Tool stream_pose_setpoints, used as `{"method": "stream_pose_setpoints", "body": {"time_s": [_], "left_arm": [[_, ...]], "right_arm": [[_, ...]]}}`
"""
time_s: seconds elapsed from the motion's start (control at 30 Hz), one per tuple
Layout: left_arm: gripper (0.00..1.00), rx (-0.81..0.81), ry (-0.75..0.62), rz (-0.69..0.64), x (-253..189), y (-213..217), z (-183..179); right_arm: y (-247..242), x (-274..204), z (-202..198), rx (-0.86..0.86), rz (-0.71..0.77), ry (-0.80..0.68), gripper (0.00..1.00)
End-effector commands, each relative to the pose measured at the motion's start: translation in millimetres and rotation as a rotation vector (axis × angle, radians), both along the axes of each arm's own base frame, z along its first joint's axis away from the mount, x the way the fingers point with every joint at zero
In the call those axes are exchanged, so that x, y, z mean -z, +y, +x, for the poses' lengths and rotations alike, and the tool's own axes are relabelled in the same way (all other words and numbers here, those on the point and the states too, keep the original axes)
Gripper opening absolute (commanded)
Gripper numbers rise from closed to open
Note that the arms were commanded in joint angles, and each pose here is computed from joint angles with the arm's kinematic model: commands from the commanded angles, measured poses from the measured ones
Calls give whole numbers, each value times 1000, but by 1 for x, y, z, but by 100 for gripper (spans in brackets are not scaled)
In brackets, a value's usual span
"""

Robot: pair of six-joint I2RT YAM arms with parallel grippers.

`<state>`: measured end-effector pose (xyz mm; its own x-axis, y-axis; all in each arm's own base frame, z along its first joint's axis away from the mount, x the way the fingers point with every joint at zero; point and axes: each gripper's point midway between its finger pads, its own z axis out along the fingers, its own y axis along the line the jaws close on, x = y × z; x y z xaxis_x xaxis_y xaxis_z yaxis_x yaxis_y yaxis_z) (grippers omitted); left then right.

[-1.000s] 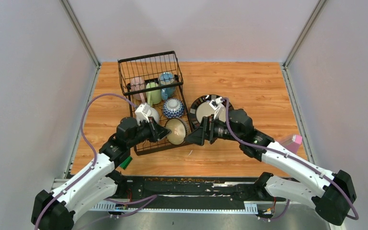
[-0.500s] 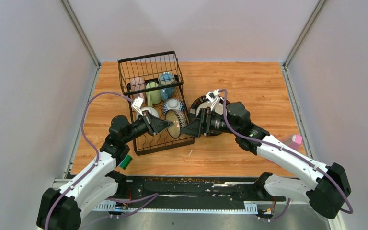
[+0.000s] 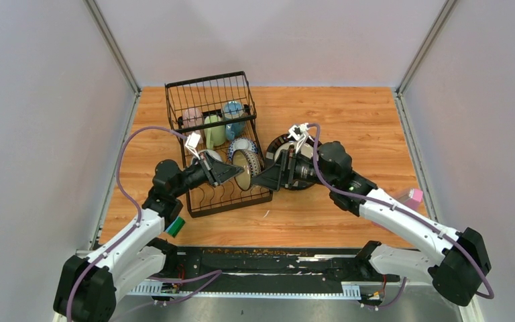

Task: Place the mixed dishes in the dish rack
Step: Turn the bowl upside down on the dish rack.

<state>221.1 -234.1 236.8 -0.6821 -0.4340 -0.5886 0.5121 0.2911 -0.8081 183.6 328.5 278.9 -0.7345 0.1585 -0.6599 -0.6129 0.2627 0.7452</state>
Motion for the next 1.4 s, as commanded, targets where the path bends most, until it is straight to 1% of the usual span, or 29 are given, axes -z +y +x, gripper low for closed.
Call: {"method": "stream_pose_setpoints", "body": {"time_s": [0.0, 0.1, 0.17, 0.27, 0.33, 0.37, 0.5, 0.57, 0.77, 0.93, 1.03, 1.17, 1.2, 1.3, 1.37], "left_arm": [[0, 128, -148, -70, -43, -11, -23], [0, 127, -140, -73, -43, -12, -21], [0, 128, -136, -74, -42, -12, -20], [0, 129, -133, -76, -42, -12, -20], [0, 128, -133, -76, -41, -12, -20], [0, 123, -131, -77, -41, -12, -19], [0, 114, -124, -72, -39, -11, -18], [0, 111, -123, -68, -38, -12, -16], [0, 95, -103, -44, -32, -12, -11], [0, 52, -90, -3, -28, -9, -4], [0, 2, -50, 36, -17, -4, 1], [0, -47, -16, 78, -4, 2, 5], [1, -53, -3, 86, 0, 3, 5], [8, -58, 17, 99, 6, 4, 6], [10, -62, 30, 108, 9, 4, 7]], "right_arm": [[-5, -31, 27, 124, 4, -163, 85], [-2, -32, 31, 119, -15, -172, 85], [2, -34, 28, 90, -13, -172, 83], [6, -37, 24, 57, -5, -165, 77], [6, -36, 23, 51, -3, -164, 68], [6, -37, 22, 47, -3, -164, 65], [6, -36, 17, 26, 2, -159, 57], [7, -37, 14, 6, 11, -161, 55], [14, -37, 2, -80, 33, -142, 56], [16, -28, 13, -30, 11, -104, 52], [15, -19, 24, 24, -22, -77, 50], [18, -11, 30, 37, -51, -52, 48], [18, -8, 31, 39, -56, -42, 48], [20, -3, 34, 55, -65, -18, 48], [20, 1, 37, 66, -73, -7, 47]]}}
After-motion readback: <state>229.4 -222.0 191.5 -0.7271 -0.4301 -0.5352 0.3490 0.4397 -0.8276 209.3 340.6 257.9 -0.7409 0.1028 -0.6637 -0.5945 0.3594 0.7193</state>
